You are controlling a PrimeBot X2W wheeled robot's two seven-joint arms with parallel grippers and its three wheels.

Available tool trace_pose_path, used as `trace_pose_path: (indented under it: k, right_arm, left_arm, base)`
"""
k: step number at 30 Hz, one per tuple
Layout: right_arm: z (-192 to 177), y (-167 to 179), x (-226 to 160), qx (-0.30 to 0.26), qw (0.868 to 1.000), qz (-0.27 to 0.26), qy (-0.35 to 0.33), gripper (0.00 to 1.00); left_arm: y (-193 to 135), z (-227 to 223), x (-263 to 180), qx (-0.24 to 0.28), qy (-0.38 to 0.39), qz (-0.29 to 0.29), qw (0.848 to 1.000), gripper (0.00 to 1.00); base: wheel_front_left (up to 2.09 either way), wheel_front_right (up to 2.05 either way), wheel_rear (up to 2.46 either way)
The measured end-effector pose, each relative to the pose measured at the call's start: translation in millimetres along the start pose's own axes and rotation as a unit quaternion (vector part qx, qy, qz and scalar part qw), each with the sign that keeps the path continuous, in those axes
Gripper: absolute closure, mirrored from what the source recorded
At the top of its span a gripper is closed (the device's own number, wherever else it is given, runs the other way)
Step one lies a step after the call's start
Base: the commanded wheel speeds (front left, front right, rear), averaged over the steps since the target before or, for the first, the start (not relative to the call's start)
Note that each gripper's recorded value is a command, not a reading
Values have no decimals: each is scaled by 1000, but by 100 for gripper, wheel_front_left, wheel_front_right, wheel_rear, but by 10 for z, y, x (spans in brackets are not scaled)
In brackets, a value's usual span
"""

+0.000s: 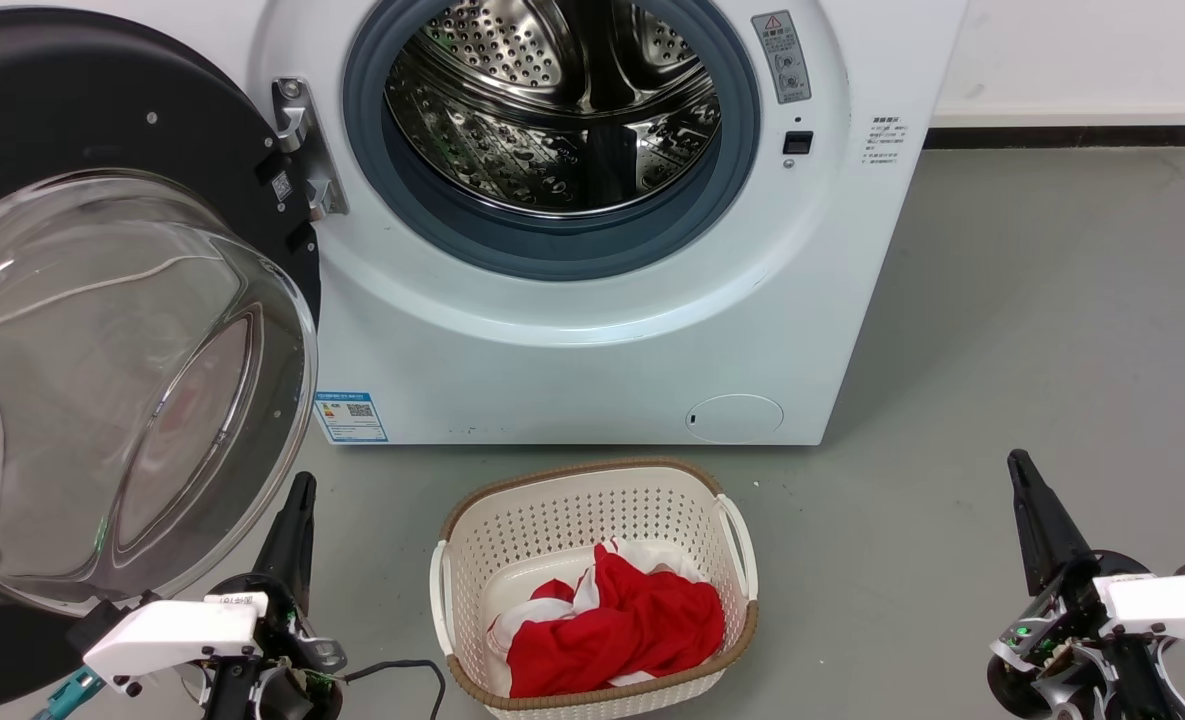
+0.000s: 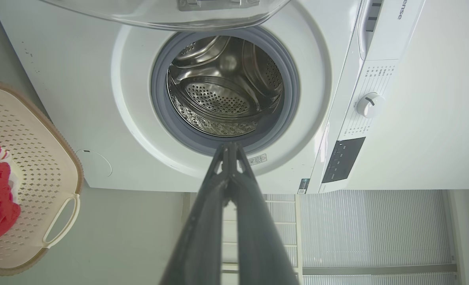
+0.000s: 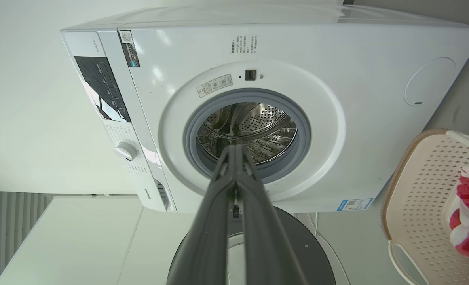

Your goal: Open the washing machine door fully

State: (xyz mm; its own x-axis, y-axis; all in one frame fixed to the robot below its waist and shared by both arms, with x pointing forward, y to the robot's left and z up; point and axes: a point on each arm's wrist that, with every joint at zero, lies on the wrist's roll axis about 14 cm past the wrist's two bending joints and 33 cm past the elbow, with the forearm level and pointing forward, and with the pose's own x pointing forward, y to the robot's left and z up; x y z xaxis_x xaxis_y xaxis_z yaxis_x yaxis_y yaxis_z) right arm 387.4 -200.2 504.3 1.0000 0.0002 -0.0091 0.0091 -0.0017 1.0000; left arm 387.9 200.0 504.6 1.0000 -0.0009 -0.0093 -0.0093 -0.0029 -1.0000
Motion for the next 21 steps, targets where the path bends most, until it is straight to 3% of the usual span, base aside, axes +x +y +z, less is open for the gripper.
trace_pose_path:
  k: [21]
  right_arm:
    - [0, 0, 0, 0, 1000, 0, 0, 100]
  left_arm:
    - [0, -1, 0, 0, 0, 0, 1000, 100]
  base:
    - [0, 0, 0]
